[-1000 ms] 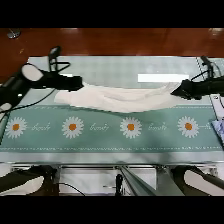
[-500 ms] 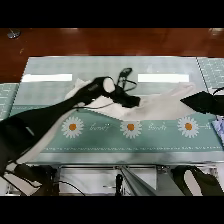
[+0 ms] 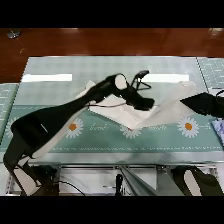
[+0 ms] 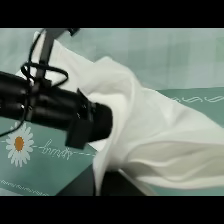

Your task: Fold the shirts.

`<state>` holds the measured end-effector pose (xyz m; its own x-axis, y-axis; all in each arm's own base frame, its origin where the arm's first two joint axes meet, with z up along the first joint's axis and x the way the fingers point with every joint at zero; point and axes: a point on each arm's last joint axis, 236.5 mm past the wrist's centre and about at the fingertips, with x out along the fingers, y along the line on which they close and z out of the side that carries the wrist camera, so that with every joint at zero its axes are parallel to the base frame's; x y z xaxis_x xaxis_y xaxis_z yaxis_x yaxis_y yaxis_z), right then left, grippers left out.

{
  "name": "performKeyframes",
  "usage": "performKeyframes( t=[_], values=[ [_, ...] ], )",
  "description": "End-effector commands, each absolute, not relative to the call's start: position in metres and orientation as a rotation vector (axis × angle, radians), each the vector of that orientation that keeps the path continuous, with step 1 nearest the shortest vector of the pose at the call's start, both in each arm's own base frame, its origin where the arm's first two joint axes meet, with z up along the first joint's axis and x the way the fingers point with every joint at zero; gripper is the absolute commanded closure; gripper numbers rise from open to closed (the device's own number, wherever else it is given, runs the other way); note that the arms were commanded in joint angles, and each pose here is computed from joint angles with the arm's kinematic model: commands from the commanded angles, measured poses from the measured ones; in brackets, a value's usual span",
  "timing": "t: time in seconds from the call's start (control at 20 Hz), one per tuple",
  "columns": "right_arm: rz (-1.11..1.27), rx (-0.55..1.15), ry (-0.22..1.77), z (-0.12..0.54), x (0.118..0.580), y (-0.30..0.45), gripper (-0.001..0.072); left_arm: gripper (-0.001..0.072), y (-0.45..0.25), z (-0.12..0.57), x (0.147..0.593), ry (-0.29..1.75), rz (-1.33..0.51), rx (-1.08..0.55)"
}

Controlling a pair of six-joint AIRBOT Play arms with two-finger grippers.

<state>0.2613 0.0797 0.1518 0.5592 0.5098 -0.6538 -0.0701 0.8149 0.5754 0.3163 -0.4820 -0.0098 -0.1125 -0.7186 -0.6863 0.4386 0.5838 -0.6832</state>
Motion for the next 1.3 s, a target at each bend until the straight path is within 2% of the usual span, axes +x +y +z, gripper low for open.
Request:
performKeyframes(
  t=[0.0, 0.2, 0.35, 0.5, 0.65, 0.85, 1.0, 1.05, 1.1, 1.15, 1.25],
  values=[
    [0.378, 0.548, 0.899, 0.158, 0.264, 0.084, 0.0693, 0.0683, -0.413, 0.028, 0.381, 1.326, -0.933, -0.347],
    [0.457, 0.545, 0.875, 0.165, 0.277, 0.114, 0.0693, 0.0682, -0.293, 0.111, 0.454, 1.134, -0.779, -0.470],
    [0.580, 0.533, 0.887, 0.167, 0.303, 0.169, 0.0693, 0.0682, -0.193, 0.194, 0.471, 0.901, -0.626, -0.413],
    [0.696, 0.494, 0.924, 0.162, 0.339, 0.240, 0.0693, 0.0682, -0.111, 0.251, 0.445, 0.739, -0.441, -0.279],
    [0.798, 0.439, 1.023, 0.129, 0.368, 0.320, 0.0692, 0.0682, -0.071, 0.273, 0.390, 0.655, -0.341, -0.219],
    [0.880, 0.382, 1.124, 0.073, 0.390, 0.404, 0.0692, 0.0682, -0.063, 0.251, 0.330, 0.618, -0.293, -0.231],
    [0.870, 0.401, 1.172, 0.034, 0.404, 0.440, 0.0691, 0.0682, -0.068, 0.217, 0.309, 0.668, -0.288, -0.264],
    [0.868, 0.414, 1.191, 0.025, 0.405, 0.447, 0.0558, 0.0682, -0.069, 0.205, 0.307, 0.694, -0.288, -0.273],
    [0.874, 0.426, 1.206, 0.019, 0.406, 0.451, 0.0219, 0.0682, -0.069, 0.192, 0.307, 0.723, -0.285, -0.282],
    [0.886, 0.412, 1.210, 0.018, 0.407, 0.448, 0.0085, 0.0682, -0.068, 0.181, 0.308, 0.751, -0.282, -0.288],
    [0.905, 0.389, 1.236, 0.036, 0.412, 0.422, 0.0086, 0.0682, -0.068, 0.160, 0.311, 0.806, -0.277, -0.303]
  ],
)
